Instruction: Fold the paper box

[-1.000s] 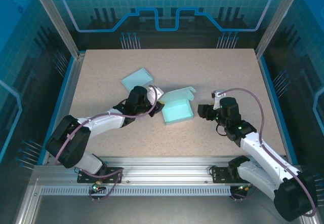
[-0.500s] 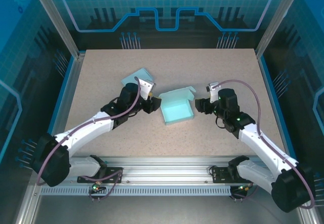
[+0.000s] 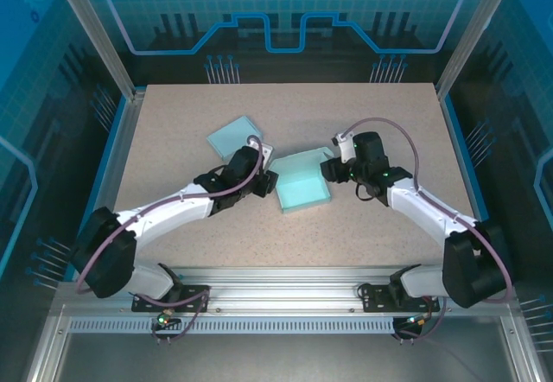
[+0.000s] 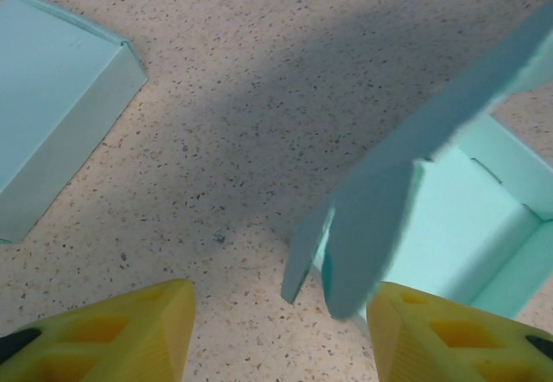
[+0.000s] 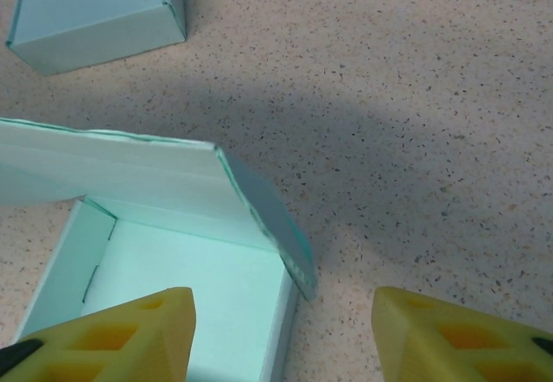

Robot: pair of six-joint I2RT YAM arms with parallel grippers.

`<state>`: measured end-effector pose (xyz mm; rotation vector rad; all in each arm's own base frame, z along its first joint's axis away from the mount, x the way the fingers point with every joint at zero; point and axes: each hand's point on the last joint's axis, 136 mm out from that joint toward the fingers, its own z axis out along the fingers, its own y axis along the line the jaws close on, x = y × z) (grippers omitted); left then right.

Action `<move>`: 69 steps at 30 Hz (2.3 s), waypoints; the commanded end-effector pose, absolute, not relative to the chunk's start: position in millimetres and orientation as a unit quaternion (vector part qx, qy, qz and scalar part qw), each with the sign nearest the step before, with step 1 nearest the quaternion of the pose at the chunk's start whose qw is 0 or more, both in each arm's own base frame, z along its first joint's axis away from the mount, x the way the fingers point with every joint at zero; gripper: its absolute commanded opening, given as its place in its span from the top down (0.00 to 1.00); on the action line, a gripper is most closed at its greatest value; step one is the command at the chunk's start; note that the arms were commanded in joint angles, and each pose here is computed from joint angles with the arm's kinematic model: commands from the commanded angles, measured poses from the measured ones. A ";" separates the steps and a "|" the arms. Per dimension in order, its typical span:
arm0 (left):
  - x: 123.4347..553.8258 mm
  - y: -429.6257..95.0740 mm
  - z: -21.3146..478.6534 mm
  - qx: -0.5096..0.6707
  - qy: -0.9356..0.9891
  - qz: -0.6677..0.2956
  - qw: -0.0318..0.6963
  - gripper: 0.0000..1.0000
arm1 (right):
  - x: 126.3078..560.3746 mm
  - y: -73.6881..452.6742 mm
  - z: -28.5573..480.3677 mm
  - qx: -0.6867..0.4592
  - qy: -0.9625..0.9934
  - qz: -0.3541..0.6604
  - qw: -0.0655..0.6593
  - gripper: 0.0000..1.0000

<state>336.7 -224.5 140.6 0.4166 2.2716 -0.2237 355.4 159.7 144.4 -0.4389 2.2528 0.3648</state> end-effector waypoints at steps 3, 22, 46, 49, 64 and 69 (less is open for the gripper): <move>350.6 -230.5 146.7 0.158 0.897 -0.077 0.407 0.51 | 372.1 163.4 148.0 -0.181 0.884 0.141 0.408 0.46; 350.5 -243.8 132.4 0.161 0.911 -0.067 0.375 0.78 | 378.4 173.9 132.7 -0.177 0.887 0.150 0.399 0.66; 373.1 -286.3 159.5 0.073 0.881 -0.134 0.447 0.97 | 361.3 232.2 146.4 -0.169 0.856 0.149 0.464 1.00; 385.4 -289.4 170.8 0.071 0.874 -0.121 0.465 0.97 | 368.2 236.2 150.6 -0.164 0.852 0.147 0.476 1.00; 405.5 -299.0 163.0 -0.015 0.851 -0.171 0.496 0.95 | 388.5 262.0 149.9 -0.152 0.835 0.181 0.497 1.00; 401.0 -300.6 145.4 -0.039 0.850 -0.200 0.486 0.94 | 385.7 265.7 141.6 -0.154 0.836 0.181 0.494 1.00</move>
